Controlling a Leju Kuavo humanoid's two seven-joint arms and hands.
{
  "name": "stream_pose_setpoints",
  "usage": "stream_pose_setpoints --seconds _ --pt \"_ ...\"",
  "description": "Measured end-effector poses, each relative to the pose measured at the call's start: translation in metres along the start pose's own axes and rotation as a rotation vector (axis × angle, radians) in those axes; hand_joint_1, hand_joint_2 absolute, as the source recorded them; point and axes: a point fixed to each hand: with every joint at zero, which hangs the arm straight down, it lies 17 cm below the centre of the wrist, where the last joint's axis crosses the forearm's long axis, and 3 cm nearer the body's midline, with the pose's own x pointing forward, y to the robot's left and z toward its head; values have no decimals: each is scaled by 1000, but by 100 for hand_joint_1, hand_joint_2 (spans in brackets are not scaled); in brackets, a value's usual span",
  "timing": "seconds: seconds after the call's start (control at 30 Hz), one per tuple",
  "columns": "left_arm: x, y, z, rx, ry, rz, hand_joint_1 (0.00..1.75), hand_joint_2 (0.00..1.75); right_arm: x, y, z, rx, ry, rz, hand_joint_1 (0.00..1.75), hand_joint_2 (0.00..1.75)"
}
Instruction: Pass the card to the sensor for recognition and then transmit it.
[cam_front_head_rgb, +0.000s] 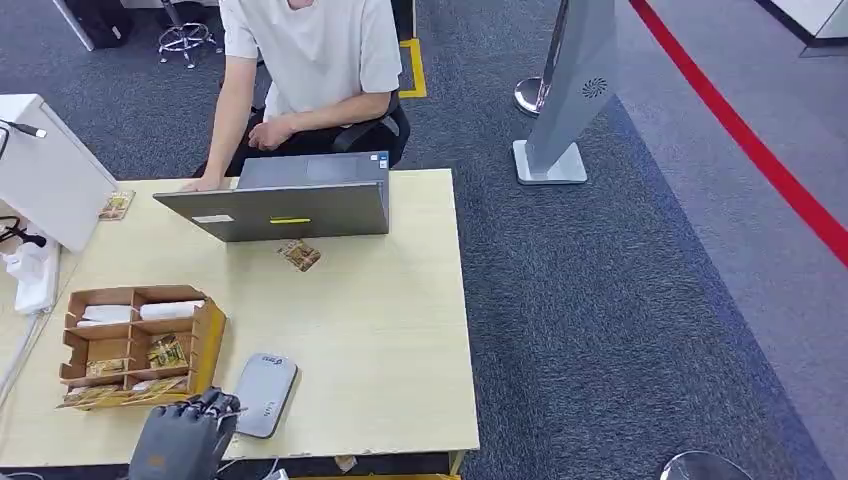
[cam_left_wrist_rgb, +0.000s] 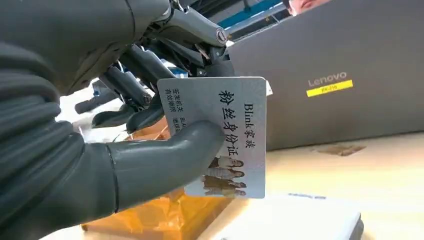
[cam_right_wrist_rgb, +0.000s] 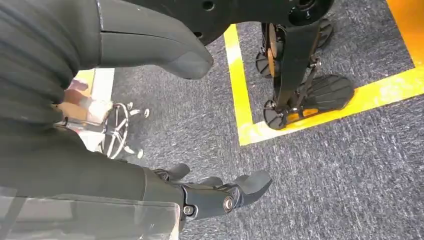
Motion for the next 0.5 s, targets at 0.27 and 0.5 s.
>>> stream_pose_setpoints --seconds 0.27,0.5 --pt "-6 -19 8 -46 39 5 175 175 0 -1 0 -3 0 20 0 175" --pt "-10 -30 12 -69 62 9 175 175 -1 -1 0 -4 1 21 0 175"
